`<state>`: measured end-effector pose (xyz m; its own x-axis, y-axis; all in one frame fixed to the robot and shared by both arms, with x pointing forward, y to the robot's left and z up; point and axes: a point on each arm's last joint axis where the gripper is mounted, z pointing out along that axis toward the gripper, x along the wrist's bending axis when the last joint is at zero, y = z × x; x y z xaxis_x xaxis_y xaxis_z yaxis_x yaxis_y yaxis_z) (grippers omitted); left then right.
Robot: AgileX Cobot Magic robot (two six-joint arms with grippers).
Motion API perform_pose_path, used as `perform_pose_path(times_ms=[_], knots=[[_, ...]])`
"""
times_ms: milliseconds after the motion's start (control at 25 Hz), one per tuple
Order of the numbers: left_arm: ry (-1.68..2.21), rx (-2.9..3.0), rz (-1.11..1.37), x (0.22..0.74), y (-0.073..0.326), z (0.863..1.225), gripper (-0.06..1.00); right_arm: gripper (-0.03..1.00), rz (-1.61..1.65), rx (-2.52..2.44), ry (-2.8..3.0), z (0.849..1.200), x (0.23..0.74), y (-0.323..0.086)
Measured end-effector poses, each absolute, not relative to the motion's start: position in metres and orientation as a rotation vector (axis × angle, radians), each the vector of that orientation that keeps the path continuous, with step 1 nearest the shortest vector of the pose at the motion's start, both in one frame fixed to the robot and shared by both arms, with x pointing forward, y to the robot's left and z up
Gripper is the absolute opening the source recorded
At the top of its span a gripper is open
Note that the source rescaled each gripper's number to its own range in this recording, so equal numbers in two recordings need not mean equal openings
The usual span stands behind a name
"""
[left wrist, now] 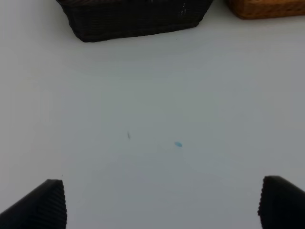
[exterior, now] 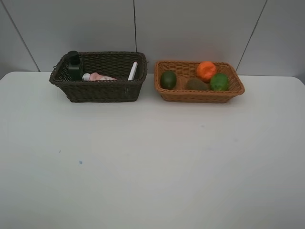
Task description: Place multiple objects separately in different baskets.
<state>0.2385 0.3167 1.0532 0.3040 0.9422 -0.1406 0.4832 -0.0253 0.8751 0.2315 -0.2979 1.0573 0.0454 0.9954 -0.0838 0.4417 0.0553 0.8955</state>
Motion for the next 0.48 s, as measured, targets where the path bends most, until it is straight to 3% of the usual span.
perform_pose_path(times_ms=[480], knots=[[1.412, 1.586, 0.692, 0.2376, 0.3181, 1.0534, 1.00, 1.00, 0.857, 1.506, 1.516, 1.0573, 0.2315, -0.2979]])
